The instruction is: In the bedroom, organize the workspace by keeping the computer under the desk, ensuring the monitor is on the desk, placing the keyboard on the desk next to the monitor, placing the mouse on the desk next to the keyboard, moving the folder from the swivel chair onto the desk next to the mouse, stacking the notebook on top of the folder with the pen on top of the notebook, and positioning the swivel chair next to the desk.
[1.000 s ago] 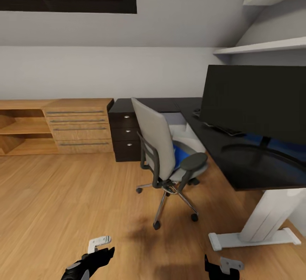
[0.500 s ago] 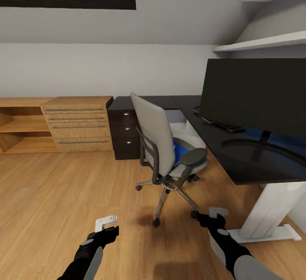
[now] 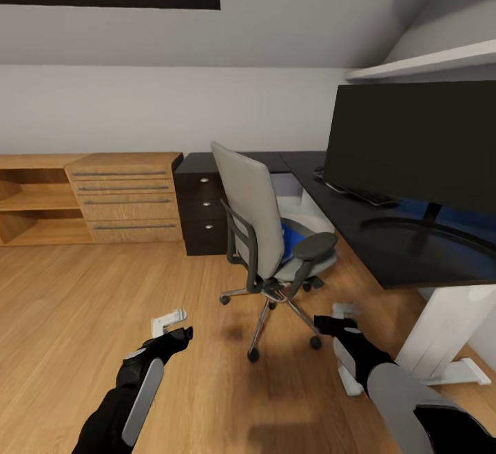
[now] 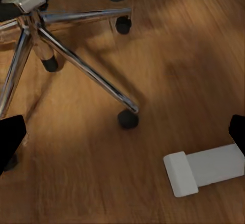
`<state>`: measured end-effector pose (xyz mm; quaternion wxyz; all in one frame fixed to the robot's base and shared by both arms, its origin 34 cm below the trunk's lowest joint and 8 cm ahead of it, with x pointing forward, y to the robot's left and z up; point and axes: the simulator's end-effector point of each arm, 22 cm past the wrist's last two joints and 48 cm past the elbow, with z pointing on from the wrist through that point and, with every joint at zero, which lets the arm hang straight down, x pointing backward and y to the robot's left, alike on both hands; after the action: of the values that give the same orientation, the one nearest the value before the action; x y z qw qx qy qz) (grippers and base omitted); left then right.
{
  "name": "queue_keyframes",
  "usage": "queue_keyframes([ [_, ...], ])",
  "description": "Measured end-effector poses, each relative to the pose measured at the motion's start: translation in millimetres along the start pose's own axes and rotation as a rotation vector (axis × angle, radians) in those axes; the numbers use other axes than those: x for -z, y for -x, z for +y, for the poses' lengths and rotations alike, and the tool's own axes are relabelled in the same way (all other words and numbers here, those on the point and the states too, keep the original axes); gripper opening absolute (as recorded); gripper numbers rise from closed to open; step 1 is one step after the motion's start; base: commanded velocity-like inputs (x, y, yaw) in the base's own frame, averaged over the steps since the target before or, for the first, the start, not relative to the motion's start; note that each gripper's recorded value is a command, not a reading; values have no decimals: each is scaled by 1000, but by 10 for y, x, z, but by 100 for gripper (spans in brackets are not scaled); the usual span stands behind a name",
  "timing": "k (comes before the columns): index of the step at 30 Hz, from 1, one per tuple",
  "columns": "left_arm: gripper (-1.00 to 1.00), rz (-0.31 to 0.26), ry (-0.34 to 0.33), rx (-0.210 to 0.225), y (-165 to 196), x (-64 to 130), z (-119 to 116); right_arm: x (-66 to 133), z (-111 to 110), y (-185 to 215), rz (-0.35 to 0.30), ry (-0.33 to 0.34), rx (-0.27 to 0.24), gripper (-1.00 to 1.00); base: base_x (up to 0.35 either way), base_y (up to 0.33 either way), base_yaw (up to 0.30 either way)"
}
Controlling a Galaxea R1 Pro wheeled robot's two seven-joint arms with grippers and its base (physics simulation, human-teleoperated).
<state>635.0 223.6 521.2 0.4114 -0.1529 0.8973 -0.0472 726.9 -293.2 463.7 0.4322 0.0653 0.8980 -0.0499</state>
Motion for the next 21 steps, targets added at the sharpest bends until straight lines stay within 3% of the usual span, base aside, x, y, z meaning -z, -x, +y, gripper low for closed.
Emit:
queue_keyframes([
  [7,100,-90,-28,17,248,99,-45,-81,121,175,-11,20,-77,100,0,0,0],
  [11,100,-115,-35,23,163,217,14,-81,398,212,-62,55,-103,100,0,0,0],
  [21,100,-157,-34,40,-70,381,181,-157,481,79,-94,68,-114,100,0,0,0],
])
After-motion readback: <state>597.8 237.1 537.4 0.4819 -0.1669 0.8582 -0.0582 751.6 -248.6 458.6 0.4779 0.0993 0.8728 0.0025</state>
